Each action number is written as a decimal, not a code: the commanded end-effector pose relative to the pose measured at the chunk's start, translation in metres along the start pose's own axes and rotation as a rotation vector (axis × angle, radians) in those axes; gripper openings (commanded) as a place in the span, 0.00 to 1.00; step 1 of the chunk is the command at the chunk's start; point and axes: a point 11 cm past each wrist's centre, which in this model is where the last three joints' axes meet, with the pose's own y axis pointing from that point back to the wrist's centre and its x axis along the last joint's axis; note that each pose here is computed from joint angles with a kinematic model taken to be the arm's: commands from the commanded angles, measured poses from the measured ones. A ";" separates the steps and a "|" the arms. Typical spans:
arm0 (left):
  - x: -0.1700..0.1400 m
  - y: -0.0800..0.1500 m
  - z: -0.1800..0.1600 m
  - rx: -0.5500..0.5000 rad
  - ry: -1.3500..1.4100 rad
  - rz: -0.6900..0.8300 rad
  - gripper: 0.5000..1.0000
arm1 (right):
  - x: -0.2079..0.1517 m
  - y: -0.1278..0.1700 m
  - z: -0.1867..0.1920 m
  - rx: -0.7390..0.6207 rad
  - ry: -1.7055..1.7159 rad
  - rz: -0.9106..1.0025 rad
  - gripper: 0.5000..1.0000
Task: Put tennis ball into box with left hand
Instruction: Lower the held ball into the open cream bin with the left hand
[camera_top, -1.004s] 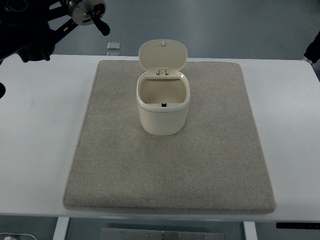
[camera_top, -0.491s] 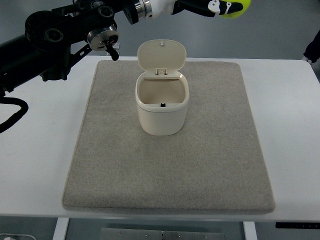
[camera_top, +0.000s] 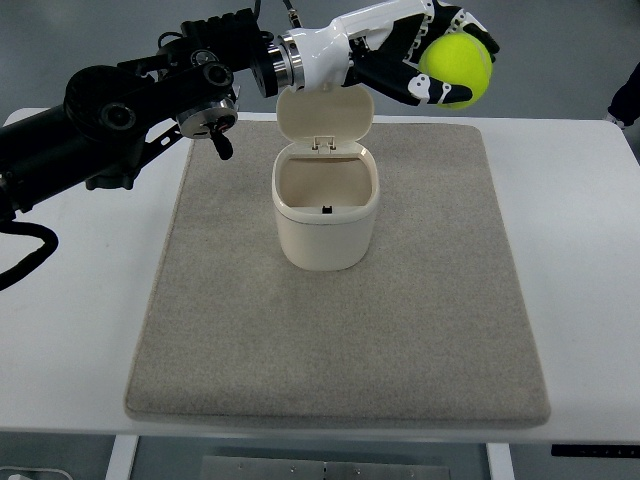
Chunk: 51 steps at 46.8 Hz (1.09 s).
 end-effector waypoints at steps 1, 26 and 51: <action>-0.011 0.002 -0.005 0.014 0.004 -0.050 0.00 | 0.000 0.000 0.000 0.000 0.000 0.000 0.88; -0.016 0.062 -0.029 0.188 -0.127 -0.207 0.00 | 0.000 0.000 0.000 0.000 0.000 0.000 0.88; 0.003 0.087 -0.029 0.248 -0.195 -0.202 0.00 | 0.000 0.000 0.000 0.000 0.000 0.000 0.88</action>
